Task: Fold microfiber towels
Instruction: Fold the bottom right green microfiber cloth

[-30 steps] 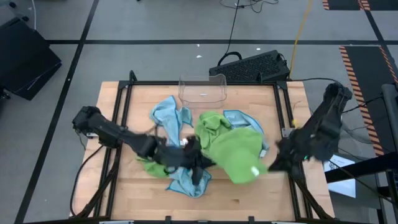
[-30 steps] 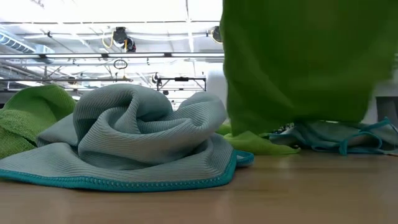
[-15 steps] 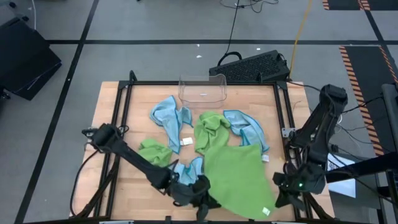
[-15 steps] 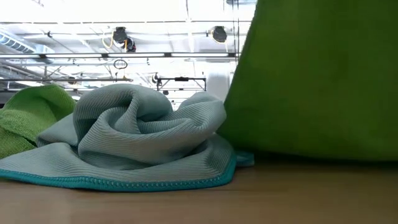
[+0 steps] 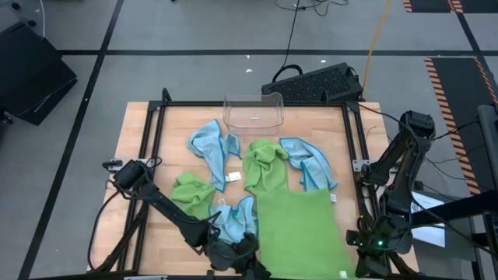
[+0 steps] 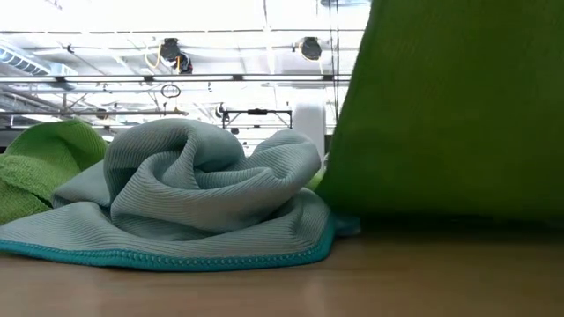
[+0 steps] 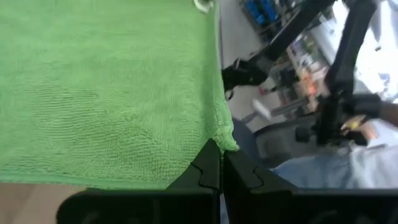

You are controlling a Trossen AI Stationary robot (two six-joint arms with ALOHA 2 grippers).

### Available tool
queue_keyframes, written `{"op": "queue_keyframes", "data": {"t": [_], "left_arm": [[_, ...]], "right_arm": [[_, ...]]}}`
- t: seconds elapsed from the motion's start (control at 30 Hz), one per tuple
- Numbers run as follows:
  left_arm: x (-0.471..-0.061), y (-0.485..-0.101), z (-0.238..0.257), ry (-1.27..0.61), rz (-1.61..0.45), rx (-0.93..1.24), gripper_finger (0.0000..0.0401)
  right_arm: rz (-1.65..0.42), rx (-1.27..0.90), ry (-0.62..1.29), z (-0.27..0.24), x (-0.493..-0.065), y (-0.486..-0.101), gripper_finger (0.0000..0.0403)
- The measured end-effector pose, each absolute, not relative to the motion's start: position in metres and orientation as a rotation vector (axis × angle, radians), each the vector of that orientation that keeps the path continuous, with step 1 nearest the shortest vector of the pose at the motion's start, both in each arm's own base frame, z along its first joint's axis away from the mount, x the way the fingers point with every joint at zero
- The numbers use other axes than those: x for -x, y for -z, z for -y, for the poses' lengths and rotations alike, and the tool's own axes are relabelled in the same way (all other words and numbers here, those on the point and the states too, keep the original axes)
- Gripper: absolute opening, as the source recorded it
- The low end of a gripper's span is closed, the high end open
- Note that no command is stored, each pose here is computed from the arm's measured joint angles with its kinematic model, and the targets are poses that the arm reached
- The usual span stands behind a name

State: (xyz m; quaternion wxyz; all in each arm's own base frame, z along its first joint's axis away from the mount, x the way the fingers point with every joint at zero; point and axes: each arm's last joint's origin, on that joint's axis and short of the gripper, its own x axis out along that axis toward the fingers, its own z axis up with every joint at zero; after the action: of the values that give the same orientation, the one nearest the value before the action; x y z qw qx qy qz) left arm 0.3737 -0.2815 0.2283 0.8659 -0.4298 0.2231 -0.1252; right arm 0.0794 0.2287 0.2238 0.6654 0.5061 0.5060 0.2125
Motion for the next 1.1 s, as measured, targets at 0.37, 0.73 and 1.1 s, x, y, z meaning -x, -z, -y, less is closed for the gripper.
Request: {"op": "queue_keyframes", "data": {"t": [0.37,0.73,1.1], "left_arm": [[-0.374,-0.222,0.282,0.242,-0.494,0.917,0.0004],[-0.382,-0.211,0.262,0.091,-0.519,0.754,0.0004],[-0.407,-0.202,0.21,-0.06,-0.551,0.626,0.0006]], "right_arm": [[-1.154,-1.231,-0.481,-0.233,-0.078,-0.226,0.0],[-1.086,-0.948,-0.165,-0.207,-0.091,-0.2,0.0],[-1.157,-0.715,0.171,-0.156,-0.092,-0.193,0.0]]}}
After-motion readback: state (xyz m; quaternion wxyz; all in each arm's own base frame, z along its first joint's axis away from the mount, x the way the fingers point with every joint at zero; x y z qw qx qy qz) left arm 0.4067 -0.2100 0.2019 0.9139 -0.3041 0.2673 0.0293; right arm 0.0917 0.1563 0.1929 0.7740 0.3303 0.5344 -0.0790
